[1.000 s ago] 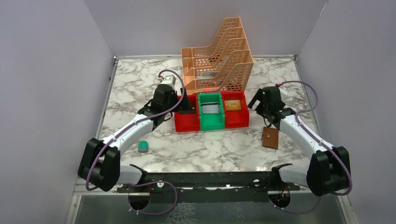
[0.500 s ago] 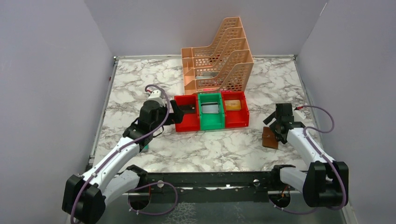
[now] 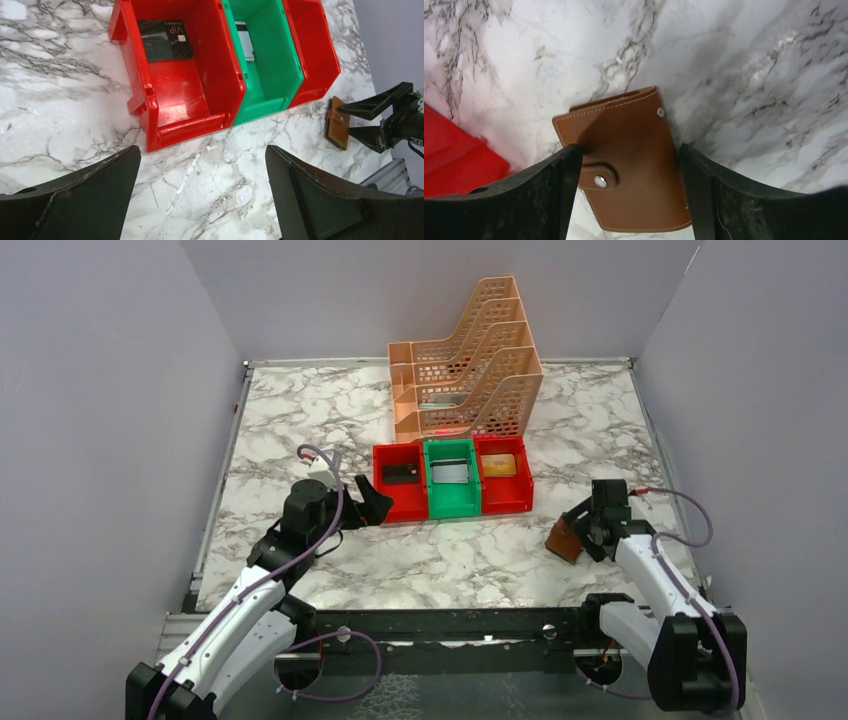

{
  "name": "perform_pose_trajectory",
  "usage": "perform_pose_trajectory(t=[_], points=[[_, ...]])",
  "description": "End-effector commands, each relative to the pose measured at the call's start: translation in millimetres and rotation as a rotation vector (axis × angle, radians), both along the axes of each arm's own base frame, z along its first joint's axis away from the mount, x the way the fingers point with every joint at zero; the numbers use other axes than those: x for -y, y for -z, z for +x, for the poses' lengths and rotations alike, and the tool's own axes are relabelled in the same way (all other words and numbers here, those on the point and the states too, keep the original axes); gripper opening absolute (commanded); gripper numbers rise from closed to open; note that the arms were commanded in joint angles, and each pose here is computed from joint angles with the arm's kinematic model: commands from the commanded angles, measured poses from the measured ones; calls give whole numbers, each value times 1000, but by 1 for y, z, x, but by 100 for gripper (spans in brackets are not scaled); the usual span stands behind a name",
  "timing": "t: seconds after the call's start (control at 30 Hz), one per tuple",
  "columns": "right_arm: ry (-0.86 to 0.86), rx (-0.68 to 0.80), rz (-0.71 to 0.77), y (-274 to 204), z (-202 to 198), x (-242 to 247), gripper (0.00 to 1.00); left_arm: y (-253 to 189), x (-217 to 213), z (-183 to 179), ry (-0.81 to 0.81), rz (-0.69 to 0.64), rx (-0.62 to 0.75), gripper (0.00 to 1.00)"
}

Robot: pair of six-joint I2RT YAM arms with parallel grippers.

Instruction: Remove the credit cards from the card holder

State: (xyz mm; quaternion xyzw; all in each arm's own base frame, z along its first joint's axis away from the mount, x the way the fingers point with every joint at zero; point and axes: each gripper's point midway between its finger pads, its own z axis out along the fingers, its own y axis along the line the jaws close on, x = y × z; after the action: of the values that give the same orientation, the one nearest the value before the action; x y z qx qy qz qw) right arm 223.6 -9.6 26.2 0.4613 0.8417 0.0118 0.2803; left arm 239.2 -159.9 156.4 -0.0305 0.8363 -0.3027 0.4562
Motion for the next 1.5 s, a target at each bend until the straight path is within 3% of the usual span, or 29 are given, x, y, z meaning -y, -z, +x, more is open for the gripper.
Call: perform_pose_trajectory(t=[0.0, 0.07, 0.23, 0.43, 1.07, 1.2, 1.33, 1.47], points=[[-74, -42, 122, 12, -29, -25, 73, 4, 8, -17, 56, -58, -27, 99], [-167, -14, 188, 13, -30, -42, 67, 7, 10, -20, 69, -69, -35, 99], [-233, -66, 272, 23, -51, -64, 67, 12, 17, -29, 120, -94, -60, 99], [-306, -68, 239, 22, -53, -75, 54, 9, 18, -35, 142, -112, -39, 99], [-534, -213, 114, 28, -84, -109, 50, 13, 28, -45, 199, -156, -81, 97], [-484, -212, 97, 25, -87, -105, 67, 15, 30, -45, 206, -165, -92, 96], [-379, -115, 58, 2, -75, -92, 83, 10, 31, -42, 211, -158, -77, 96], [-182, 4, 8, -18, -62, -68, 88, 9, 32, -38, 210, -143, -76, 96]])
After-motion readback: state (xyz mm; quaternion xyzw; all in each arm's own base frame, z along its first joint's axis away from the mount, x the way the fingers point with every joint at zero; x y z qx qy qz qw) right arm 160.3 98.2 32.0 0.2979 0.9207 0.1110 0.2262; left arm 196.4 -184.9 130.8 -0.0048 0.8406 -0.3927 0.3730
